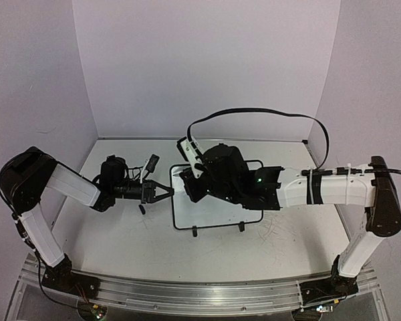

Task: Write a sentence on the whiteboard
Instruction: Hold the whiteboard at the center of the board, then write a sentence on the whiteboard.

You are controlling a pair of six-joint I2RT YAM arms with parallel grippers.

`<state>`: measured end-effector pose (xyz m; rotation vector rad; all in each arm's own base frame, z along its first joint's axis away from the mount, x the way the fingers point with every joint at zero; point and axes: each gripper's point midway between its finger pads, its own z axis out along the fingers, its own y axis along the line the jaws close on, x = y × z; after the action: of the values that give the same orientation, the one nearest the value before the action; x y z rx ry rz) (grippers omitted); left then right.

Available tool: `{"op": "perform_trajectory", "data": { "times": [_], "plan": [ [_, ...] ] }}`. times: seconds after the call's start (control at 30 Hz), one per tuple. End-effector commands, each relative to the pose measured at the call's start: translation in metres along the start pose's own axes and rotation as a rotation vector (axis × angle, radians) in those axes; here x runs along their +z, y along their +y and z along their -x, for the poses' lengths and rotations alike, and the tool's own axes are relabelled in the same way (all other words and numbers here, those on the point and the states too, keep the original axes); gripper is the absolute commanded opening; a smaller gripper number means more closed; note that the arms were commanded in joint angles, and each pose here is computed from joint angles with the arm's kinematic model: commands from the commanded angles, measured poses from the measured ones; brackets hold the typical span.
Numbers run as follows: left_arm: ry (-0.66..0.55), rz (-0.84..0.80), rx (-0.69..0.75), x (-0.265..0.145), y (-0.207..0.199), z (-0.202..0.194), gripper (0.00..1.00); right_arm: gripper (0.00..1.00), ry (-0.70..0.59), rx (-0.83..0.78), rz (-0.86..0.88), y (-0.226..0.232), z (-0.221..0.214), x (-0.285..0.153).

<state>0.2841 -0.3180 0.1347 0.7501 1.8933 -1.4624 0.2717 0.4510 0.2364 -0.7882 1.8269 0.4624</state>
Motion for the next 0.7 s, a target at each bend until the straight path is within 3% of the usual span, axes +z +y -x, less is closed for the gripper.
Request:
{"op": "perform_trajectory", "data": {
  "times": [0.0,0.67],
  "plan": [
    [-0.012,-0.036,0.060,0.0064,-0.0097,0.0097,0.05,0.00,-0.062,-0.003,-0.021,0.0010,0.0230,-0.0018],
    [-0.015,-0.026,0.083,0.0034,-0.0116,0.0077,0.00,0.00,-0.052,-0.006,-0.066,-0.0017,0.0184,0.0070]
  ]
}}
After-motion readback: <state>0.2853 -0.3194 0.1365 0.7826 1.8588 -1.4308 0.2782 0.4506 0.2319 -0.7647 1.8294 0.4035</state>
